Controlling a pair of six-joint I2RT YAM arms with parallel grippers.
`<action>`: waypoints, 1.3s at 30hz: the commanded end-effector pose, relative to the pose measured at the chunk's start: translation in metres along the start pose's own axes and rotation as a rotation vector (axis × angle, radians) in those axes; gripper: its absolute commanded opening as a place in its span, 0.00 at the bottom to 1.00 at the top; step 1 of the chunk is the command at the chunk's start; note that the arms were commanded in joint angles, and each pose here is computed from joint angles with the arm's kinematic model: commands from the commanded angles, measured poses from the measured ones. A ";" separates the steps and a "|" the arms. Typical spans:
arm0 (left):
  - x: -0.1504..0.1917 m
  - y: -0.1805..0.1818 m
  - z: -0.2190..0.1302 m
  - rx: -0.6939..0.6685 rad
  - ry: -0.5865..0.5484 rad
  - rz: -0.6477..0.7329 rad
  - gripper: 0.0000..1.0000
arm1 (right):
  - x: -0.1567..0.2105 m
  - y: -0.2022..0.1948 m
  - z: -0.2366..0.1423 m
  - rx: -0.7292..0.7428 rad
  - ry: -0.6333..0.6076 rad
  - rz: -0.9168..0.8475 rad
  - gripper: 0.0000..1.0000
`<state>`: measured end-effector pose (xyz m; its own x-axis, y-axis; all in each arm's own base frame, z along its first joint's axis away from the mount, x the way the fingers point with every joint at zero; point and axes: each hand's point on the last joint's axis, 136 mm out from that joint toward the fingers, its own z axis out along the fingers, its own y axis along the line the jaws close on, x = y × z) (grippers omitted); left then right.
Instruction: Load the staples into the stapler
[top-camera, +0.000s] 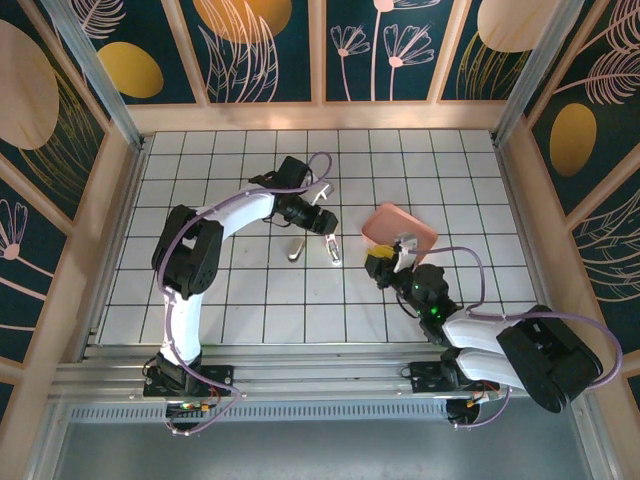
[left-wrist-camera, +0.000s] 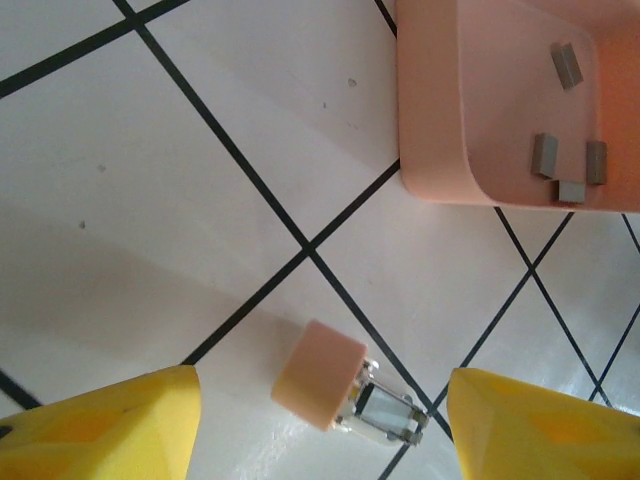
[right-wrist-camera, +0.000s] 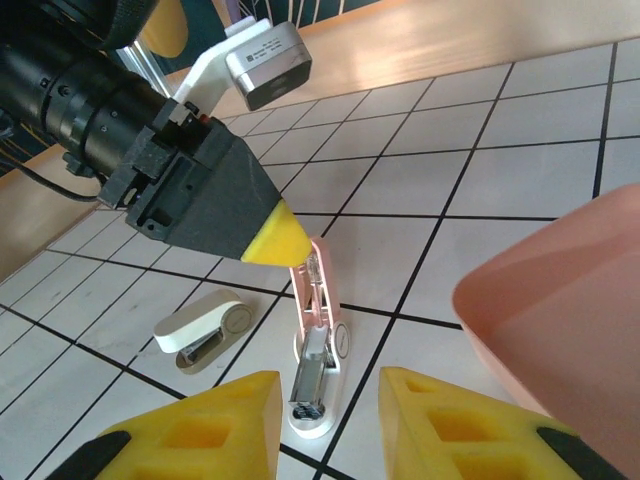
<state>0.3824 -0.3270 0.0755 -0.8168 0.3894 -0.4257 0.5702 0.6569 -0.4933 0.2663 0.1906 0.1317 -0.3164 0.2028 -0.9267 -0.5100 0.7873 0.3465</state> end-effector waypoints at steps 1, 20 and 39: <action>-0.019 -0.016 0.003 0.056 -0.038 0.068 0.67 | -0.006 -0.001 -0.005 -0.002 -0.031 -0.003 0.31; -0.017 -0.053 0.001 0.202 -0.047 0.156 0.57 | -0.003 -0.001 -0.002 0.000 0.004 0.054 0.32; 0.033 -0.085 0.010 0.171 0.019 0.234 0.55 | 0.014 -0.005 0.012 0.059 0.147 0.299 0.31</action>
<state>0.3163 -0.3731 0.0927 -0.6936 0.5145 -0.5041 0.7186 0.4455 -0.5340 0.2666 0.1955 0.1090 -0.5479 0.3142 -0.7753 -0.3608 0.7474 0.5578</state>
